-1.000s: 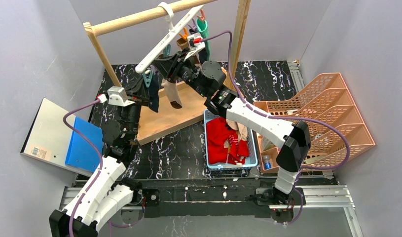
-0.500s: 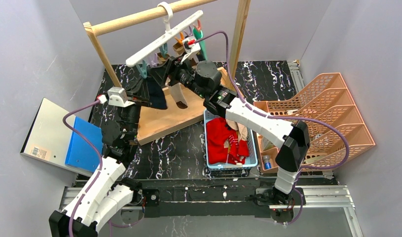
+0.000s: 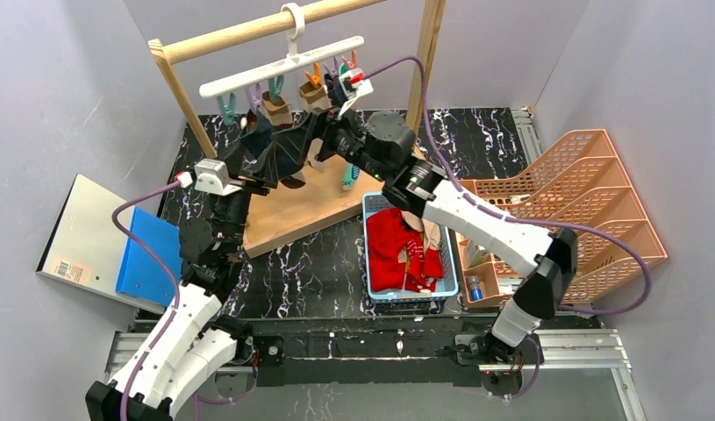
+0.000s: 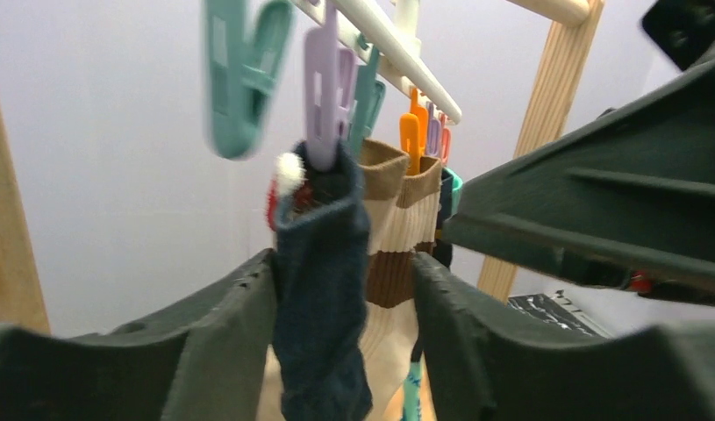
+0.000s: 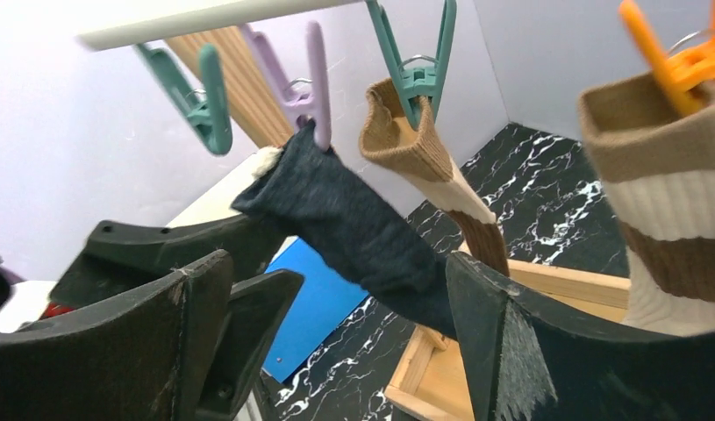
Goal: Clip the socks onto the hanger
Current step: Clamp the sock onto the hanger.
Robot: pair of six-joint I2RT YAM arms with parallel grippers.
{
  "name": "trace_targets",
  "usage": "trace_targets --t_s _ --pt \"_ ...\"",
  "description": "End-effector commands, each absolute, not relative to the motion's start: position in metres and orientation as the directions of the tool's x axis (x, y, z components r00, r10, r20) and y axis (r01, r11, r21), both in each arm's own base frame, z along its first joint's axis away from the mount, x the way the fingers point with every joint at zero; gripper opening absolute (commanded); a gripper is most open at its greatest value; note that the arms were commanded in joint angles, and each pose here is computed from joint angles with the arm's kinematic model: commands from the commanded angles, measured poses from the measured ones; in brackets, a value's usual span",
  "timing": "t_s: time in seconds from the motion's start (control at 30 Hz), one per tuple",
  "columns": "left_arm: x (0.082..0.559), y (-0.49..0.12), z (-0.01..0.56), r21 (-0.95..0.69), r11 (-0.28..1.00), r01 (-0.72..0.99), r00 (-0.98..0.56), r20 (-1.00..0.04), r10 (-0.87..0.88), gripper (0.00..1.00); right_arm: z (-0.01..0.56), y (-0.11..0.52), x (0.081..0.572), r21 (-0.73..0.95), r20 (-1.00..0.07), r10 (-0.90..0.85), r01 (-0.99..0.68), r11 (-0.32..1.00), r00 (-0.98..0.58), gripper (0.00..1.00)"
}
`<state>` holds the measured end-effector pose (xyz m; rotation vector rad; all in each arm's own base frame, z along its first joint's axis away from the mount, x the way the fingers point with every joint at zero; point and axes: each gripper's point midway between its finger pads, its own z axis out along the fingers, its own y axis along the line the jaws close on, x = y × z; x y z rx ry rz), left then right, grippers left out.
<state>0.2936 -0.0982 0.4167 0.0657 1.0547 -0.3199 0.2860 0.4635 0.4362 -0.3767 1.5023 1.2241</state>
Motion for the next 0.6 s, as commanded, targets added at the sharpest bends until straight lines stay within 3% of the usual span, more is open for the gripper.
trace_targets --t_s 0.0,0.27,0.33,0.43,0.57 --pt "0.284 -0.097 0.424 -0.090 0.948 0.306 0.472 -0.850 -0.234 0.62 0.482 0.423 0.263 0.433 -0.873 0.415 -0.799 0.417 -0.257 0.98" --pt "0.263 -0.085 0.410 -0.107 0.950 0.294 0.433 -0.871 -0.232 0.80 0.443 0.328 0.273 0.320 -0.938 0.332 -0.617 0.718 -0.101 0.98" --pt "0.260 -0.082 0.394 -0.116 0.954 0.277 0.379 -0.899 -0.219 0.94 0.419 0.304 0.278 0.265 -0.962 0.257 -0.537 0.801 -0.090 0.98" --pt "0.255 -0.079 0.365 -0.141 0.954 0.265 0.280 -0.936 -0.216 0.98 0.369 0.280 0.285 0.171 -0.980 0.106 -0.443 0.880 -0.168 0.98" --pt "0.252 -0.078 0.321 -0.259 0.937 0.233 0.101 -0.952 -0.288 0.98 0.310 0.257 0.291 0.182 -0.942 0.051 -0.376 0.909 -0.331 0.98"
